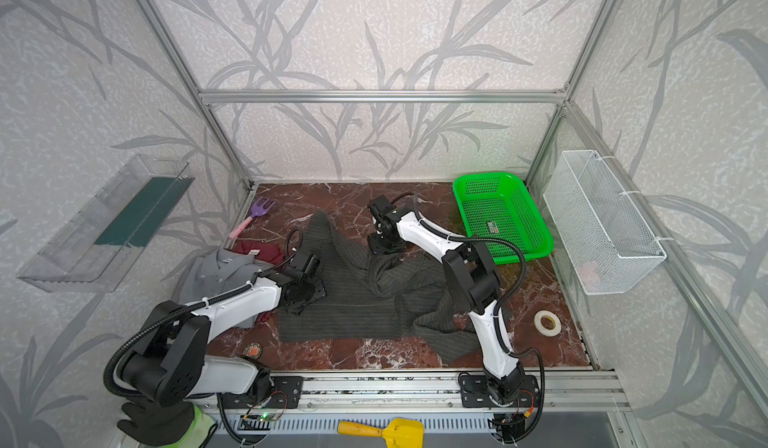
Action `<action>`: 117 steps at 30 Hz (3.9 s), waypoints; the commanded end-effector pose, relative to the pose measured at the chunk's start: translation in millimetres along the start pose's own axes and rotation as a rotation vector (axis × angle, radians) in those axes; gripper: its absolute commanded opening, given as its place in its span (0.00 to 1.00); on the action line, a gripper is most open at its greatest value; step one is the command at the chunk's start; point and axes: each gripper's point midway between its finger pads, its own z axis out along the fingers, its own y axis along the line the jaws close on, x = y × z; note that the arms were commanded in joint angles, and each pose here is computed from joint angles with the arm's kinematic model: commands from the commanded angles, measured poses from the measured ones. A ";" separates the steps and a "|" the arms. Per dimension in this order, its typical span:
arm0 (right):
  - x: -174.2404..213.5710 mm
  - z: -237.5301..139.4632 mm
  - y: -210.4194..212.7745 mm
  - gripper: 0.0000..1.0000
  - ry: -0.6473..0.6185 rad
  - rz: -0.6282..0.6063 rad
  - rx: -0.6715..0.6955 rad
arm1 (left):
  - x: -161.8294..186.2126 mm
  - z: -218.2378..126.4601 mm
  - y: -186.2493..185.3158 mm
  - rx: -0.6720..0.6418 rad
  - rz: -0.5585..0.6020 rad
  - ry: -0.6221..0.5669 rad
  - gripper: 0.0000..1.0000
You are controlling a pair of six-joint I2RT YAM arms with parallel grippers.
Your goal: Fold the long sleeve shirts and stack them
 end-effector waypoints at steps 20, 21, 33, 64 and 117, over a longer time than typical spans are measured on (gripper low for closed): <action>-15.9 43.9 -6.5 0.52 -0.034 0.108 -0.019 | 18.0 5.0 12.5 -0.034 -0.007 0.066 0.52; -16.6 44.8 -6.2 0.48 -0.035 0.106 -0.020 | 18.0 5.3 12.1 -0.032 -0.008 0.067 0.52; -78.6 -54.0 -15.9 0.00 -0.284 -0.023 0.107 | 21.0 8.2 15.2 -0.045 -0.007 0.078 0.52; -271.9 -195.2 -180.5 0.00 -0.827 0.025 0.346 | 26.1 5.1 32.8 -0.126 0.013 0.091 0.52; -207.5 -212.3 -138.0 0.00 -0.816 -0.050 0.110 | -297.9 71.0 -29.8 -0.470 0.048 -0.179 0.74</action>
